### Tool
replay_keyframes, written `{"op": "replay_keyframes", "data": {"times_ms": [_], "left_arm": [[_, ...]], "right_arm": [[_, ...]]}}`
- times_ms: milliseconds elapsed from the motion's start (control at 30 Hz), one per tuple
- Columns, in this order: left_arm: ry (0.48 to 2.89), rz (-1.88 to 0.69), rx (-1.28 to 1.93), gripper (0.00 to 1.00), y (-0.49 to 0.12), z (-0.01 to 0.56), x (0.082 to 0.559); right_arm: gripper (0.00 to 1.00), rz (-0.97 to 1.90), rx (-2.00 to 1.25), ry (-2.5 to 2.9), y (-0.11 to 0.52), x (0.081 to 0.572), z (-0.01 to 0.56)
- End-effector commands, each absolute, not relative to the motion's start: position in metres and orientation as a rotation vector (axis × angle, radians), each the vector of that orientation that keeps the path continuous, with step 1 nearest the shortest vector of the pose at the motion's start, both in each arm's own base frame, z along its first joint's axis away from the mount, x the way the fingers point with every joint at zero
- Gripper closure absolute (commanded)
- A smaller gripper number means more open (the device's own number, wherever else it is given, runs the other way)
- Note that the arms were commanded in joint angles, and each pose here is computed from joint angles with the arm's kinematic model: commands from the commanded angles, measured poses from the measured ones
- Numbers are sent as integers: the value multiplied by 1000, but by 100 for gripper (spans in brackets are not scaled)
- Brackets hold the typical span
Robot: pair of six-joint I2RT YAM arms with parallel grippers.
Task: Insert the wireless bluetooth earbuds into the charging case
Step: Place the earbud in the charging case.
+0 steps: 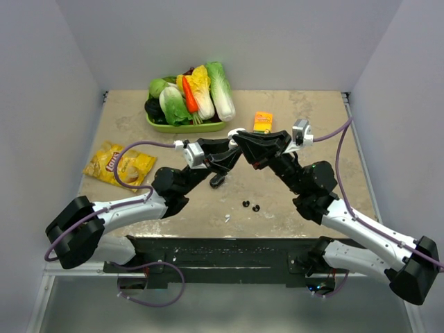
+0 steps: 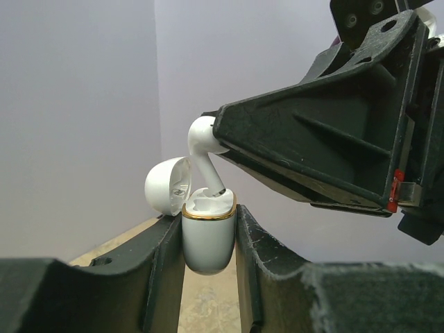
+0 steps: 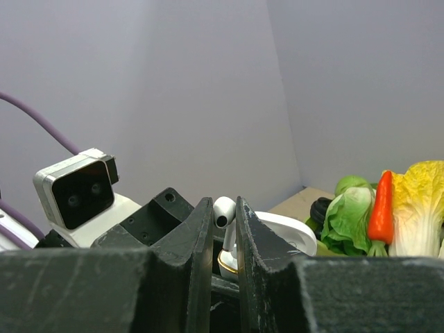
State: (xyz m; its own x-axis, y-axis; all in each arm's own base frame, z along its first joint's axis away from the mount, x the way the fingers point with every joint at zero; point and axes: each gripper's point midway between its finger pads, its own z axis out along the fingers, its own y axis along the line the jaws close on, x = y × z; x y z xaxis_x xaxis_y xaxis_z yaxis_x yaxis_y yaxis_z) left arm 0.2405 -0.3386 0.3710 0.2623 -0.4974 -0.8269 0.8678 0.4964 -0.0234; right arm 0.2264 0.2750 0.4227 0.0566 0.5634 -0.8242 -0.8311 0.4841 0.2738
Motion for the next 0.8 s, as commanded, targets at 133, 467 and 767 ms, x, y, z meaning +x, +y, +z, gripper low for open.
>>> {"op": "replay_keyframes", "data": {"times_ms": [133,467,767], "left_arm": [[259,-1032,245,100,-257,493,171],[249,-1029,240,100,-254,497,169],[240,-1017,237,100,-253,499,169]], "right_arm": [[100,1074,-276,1011,271,228,440],[100,1057,-305,1046,275,230,428],[100,1029,-346,1093,277,229,414]]}}
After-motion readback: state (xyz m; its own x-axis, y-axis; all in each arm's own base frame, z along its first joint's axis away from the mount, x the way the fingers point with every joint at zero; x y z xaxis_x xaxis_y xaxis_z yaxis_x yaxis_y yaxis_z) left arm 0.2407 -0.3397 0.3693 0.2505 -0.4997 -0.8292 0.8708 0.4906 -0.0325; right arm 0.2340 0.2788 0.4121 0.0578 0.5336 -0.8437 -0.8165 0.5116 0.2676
